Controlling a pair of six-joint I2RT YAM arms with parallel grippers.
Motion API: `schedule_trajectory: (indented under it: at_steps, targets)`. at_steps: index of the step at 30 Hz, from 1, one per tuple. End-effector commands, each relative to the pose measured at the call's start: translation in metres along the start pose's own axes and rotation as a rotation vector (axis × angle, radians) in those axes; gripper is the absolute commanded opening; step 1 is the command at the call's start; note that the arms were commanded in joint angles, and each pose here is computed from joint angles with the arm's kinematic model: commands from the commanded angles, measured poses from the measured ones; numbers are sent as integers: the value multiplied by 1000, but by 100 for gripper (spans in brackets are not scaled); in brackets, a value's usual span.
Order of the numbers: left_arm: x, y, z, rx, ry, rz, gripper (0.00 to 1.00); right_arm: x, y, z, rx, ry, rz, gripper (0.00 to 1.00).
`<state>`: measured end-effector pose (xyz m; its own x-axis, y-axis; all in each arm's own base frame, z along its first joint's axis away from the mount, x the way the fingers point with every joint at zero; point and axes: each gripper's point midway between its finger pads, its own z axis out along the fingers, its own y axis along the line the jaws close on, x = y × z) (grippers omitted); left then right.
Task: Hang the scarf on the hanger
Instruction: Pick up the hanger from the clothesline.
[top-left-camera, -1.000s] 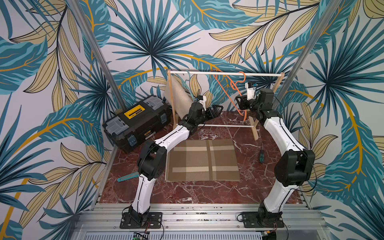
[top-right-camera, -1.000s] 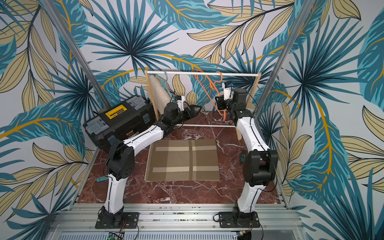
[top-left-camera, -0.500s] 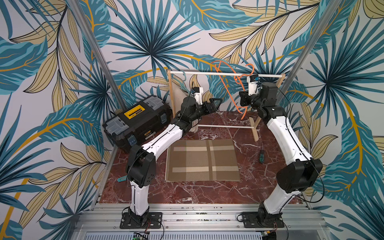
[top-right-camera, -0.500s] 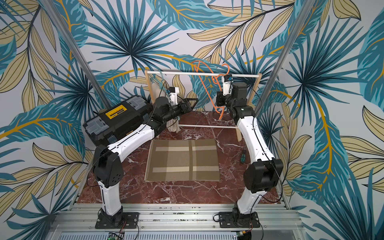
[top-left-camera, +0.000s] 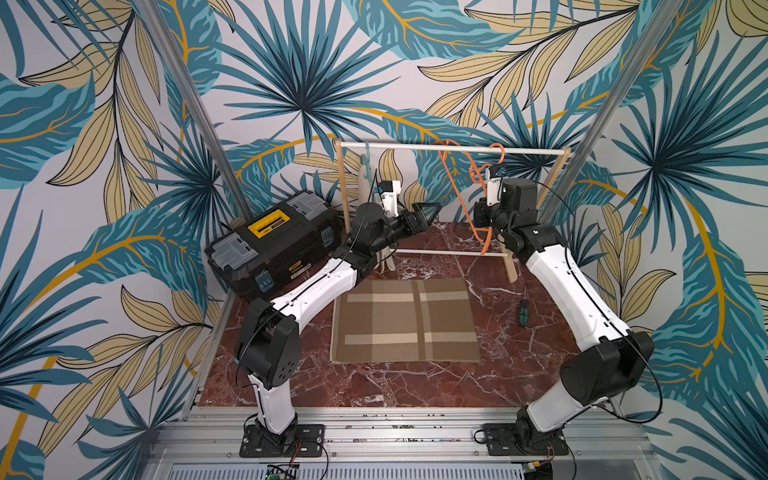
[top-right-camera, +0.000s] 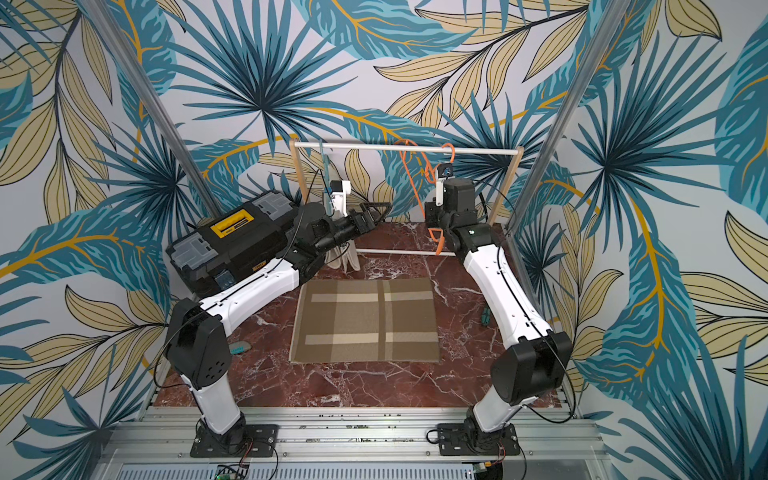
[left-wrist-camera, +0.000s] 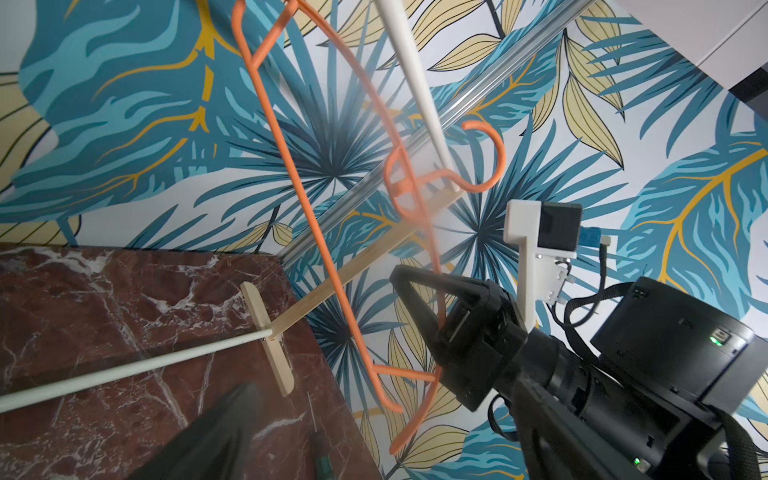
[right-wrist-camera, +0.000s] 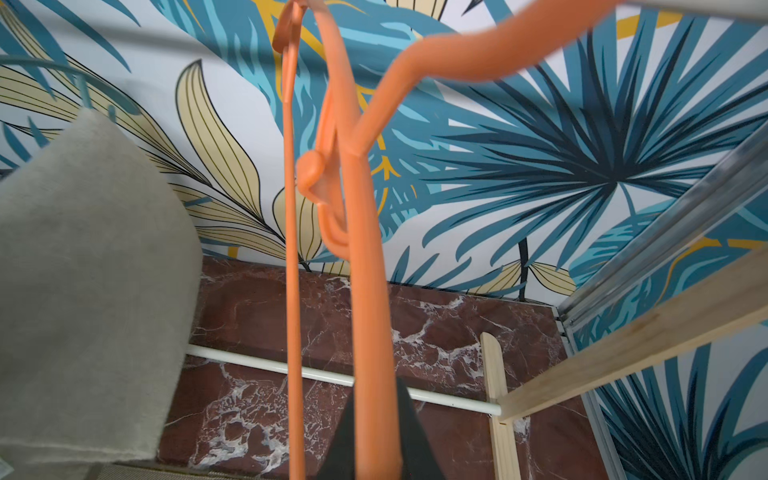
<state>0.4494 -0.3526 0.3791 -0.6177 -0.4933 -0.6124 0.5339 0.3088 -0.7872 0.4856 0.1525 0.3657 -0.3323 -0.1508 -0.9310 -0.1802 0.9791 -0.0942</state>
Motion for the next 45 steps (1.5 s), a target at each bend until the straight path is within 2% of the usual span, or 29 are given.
schedule_trajectory:
  at_steps: [1,7,11,15,18,24,31,35,39,43,45]
  targets:
    - [-13,-23,-16,40,-41,24,100,4,-6,10,52,12,12,0]
    - [-14,-30,-30,40,-48,28,100,35,3,10,38,75,26,0]
    - [-16,-41,-33,92,-61,-21,100,39,6,2,56,71,16,0]
    - [-7,-60,-24,179,-54,-102,100,49,38,-18,2,63,-44,0]
    - [10,-65,-12,187,-27,-137,100,60,60,-38,-54,65,-42,0]
    - [32,-50,-12,98,-28,-179,100,71,89,-82,-113,70,-42,0]
    - [43,-35,-43,-17,-84,-185,100,79,105,-113,-132,82,-69,0]
    - [47,-51,-39,9,-91,-164,100,89,124,-128,-175,93,-83,0]
    - [63,-63,-32,24,-28,-148,98,88,124,-137,-178,77,-58,0]
    - [74,-34,-64,-130,-62,-154,96,84,115,-147,-173,59,-46,0]
    - [72,-34,-72,-130,-93,-160,96,84,113,-151,-183,57,-42,0]
